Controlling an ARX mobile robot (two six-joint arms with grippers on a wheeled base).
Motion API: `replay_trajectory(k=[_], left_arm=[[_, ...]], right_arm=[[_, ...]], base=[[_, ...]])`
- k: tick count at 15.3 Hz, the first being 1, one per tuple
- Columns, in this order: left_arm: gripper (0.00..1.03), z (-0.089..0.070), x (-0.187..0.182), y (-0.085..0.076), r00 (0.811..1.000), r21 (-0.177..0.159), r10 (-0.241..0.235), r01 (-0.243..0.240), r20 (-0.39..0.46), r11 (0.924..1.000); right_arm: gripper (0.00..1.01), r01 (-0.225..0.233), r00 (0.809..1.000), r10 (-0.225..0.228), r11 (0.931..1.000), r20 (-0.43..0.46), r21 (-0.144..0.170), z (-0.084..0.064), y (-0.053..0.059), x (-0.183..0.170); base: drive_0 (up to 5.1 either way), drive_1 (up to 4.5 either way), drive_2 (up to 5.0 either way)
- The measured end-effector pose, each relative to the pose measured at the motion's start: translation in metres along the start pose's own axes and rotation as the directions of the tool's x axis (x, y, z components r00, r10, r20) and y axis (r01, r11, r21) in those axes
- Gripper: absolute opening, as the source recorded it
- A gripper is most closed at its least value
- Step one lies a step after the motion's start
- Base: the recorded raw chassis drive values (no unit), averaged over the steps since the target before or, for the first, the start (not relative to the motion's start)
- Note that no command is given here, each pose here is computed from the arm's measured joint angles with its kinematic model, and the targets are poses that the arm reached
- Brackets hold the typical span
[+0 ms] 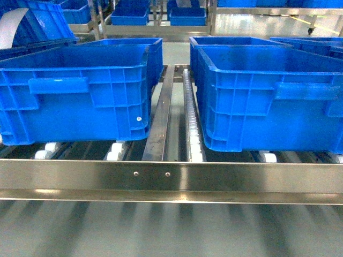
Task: Sort blue parts and orange caps into right shelf containers
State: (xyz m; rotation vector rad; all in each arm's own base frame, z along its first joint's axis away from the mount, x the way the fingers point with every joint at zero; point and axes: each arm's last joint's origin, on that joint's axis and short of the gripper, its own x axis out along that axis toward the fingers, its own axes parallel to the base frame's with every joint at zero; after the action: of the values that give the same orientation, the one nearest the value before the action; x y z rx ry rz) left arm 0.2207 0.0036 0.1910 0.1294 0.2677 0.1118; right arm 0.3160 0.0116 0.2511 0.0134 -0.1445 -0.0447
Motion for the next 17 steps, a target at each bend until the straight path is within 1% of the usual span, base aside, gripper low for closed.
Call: replay_trajectory(k=[1, 2, 3, 4, 5, 6, 7, 8, 9, 10, 11, 12, 13, 14, 15, 16, 17], left_arm=[[0.44, 0.0, 0.0, 0.0, 1.0, 0.0, 0.0, 0.0, 0.0, 1.0], [0.44, 0.001, 0.0, -0.002, 0.998, -0.004, 0.043, -0.043, 0.037, 0.9991], [0.44, 0.012, 0.006, -0.003, 0.987, -0.022, 0.135, -0.134, 0.081, 0.9907], [0.44, 0.024, 0.016, -0.001, 0.986, -0.044, 0.131, -0.127, 0.103, 0.9909], [0.44, 0.037, 0.029, 0.0, 0.985, -0.055, 0.113, -0.107, 0.131, 0.9927], [0.44, 0.053, 0.047, 0.0, 0.983, -0.066, 0.084, -0.074, 0.163, 0.9951], [0.44, 0.065, 0.064, -0.001, 0.981, -0.067, 0.069, -0.058, 0.182, 0.9961], [0.44, 0.078, 0.087, -0.001, 0.983, -0.059, 0.037, -0.026, 0.182, 0.9979], [0.44, 0.088, 0.108, -0.002, 0.986, -0.066, 0.015, -0.005, 0.167, 0.9978], [0.76, 0.128, 0.181, -0.013, 0.976, -0.009, -0.069, 0.073, 0.206, 0.9973], [0.87, 0.137, 0.162, -0.01, 0.961, -0.005, -0.082, 0.086, 0.263, 0.9963], [0.96, 0.142, 0.136, -0.008, 0.943, -0.001, -0.109, 0.115, 0.314, 0.9934], [1.0, 0.145, 0.108, -0.005, 0.917, 0.001, -0.135, 0.145, 0.377, 0.9894], [0.98, 0.143, 0.087, -0.003, 0.896, -0.012, -0.148, 0.169, 0.418, 0.9856], [0.94, 0.12, 0.059, -0.001, 0.91, -0.058, -0.117, 0.152, 0.398, 0.9867], [0.93, 0.115, 0.058, -0.001, 0.913, -0.065, -0.11, 0.147, 0.393, 0.987], [0.87, 0.103, 0.053, -0.001, 0.923, -0.077, -0.098, 0.136, 0.373, 0.9876]], right_arm=[[0.98, -0.011, 1.0, 0.011, 0.9999, -0.011, 0.0, -0.005, -0.001, -0.037], [0.98, -0.015, 0.996, 0.014, 0.9998, -0.084, -0.009, -0.024, -0.001, -0.067], [0.98, -0.025, 0.976, 0.014, 0.9987, -0.218, -0.046, -0.054, -0.002, -0.102], [0.98, -0.018, 0.965, 0.001, 0.9978, -0.262, -0.064, -0.066, -0.003, -0.114], [0.98, -0.011, 0.968, -0.006, 0.9976, -0.252, -0.068, -0.064, -0.003, -0.114], [0.98, -0.009, 0.973, -0.007, 0.9975, -0.231, -0.07, -0.06, -0.003, -0.112], [0.98, -0.008, 0.975, -0.007, 0.9976, -0.22, -0.069, -0.058, -0.003, -0.111], [0.98, -0.009, 0.975, -0.007, 0.9974, -0.223, -0.071, -0.058, -0.003, -0.111], [0.98, -0.009, 0.974, -0.007, 0.9974, -0.224, -0.072, -0.058, -0.003, -0.111], [0.98, -0.01, 0.975, -0.007, 0.9974, -0.224, -0.072, -0.058, -0.003, -0.111], [0.98, -0.01, 0.975, -0.006, 0.9974, -0.224, -0.072, -0.058, -0.003, -0.111], [0.98, -0.01, 0.974, -0.007, 0.9973, -0.224, -0.072, -0.058, -0.003, -0.111], [0.98, -0.01, 0.975, -0.007, 0.9974, -0.224, -0.072, -0.058, -0.003, -0.111], [0.98, -0.009, 0.975, -0.007, 0.9974, -0.224, -0.072, -0.058, -0.003, -0.111], [0.98, -0.01, 0.975, -0.007, 0.9974, -0.224, -0.072, -0.058, -0.003, -0.111], [0.98, -0.01, 0.975, -0.007, 0.9974, -0.224, -0.072, -0.058, -0.003, -0.111], [0.98, -0.01, 0.975, -0.007, 0.9974, -0.223, -0.072, -0.058, -0.003, -0.111]], base=[[0.0, 0.0, 0.0], [0.0, 0.0, 0.0], [0.0, 0.0, 0.0], [0.0, 0.0, 0.0], [0.0, 0.0, 0.0], [0.0, 0.0, 0.0], [0.0, 0.0, 0.0], [0.0, 0.0, 0.0], [0.0, 0.0, 0.0], [0.0, 0.0, 0.0], [0.0, 0.0, 0.0], [0.0, 0.0, 0.0], [0.0, 0.0, 0.0], [0.0, 0.0, 0.0], [0.0, 0.0, 0.0], [0.0, 0.0, 0.0], [0.0, 0.0, 0.0]])
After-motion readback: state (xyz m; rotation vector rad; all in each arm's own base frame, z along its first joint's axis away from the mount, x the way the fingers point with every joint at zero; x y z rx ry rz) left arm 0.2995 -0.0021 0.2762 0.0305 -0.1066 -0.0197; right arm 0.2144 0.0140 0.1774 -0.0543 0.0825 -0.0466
